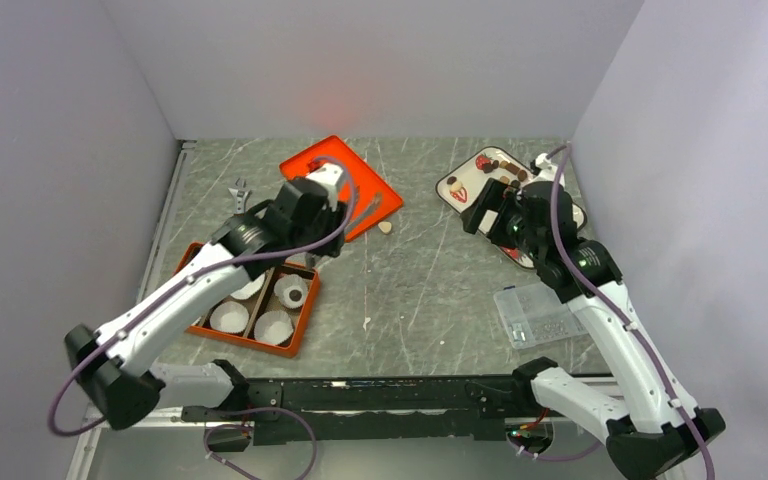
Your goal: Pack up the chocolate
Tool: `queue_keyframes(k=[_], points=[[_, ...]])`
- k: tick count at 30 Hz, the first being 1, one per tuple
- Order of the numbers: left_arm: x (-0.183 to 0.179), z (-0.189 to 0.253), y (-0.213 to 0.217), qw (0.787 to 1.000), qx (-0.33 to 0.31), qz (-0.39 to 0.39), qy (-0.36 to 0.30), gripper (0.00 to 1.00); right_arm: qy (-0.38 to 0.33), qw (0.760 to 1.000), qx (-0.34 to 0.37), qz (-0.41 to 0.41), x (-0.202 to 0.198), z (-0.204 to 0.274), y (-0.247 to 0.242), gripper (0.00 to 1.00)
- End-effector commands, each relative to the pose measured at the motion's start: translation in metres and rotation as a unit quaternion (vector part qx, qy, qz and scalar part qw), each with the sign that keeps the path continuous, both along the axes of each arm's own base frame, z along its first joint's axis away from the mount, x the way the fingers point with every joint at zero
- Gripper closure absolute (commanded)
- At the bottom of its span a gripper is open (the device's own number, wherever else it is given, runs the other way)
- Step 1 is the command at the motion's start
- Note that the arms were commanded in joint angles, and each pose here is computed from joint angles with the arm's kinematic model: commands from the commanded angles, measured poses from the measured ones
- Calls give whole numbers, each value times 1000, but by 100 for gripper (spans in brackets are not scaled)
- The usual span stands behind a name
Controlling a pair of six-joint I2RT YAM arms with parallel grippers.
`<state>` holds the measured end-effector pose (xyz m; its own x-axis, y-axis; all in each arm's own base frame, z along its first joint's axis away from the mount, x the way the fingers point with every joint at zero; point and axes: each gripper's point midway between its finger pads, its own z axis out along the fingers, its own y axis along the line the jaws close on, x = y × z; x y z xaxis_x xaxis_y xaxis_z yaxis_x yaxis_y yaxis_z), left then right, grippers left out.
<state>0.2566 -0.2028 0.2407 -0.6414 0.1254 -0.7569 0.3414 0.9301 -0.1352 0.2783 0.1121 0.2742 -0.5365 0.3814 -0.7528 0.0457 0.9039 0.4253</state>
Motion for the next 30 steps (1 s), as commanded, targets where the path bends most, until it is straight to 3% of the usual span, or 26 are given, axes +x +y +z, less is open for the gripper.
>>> queue_keyframes(k=[1, 15, 30], points=[[42, 56, -53, 991, -59, -71, -94, 52, -34, 999, -4, -41, -6, 27, -19, 0], [127, 39, -149, 981, -52, -146, -118, 52, -67, 992, -7, -104, -26, 54, -50, 0], [160, -32, -223, 970, 6, -214, -116, 54, -56, 992, -17, -108, -29, 50, -53, 0]])
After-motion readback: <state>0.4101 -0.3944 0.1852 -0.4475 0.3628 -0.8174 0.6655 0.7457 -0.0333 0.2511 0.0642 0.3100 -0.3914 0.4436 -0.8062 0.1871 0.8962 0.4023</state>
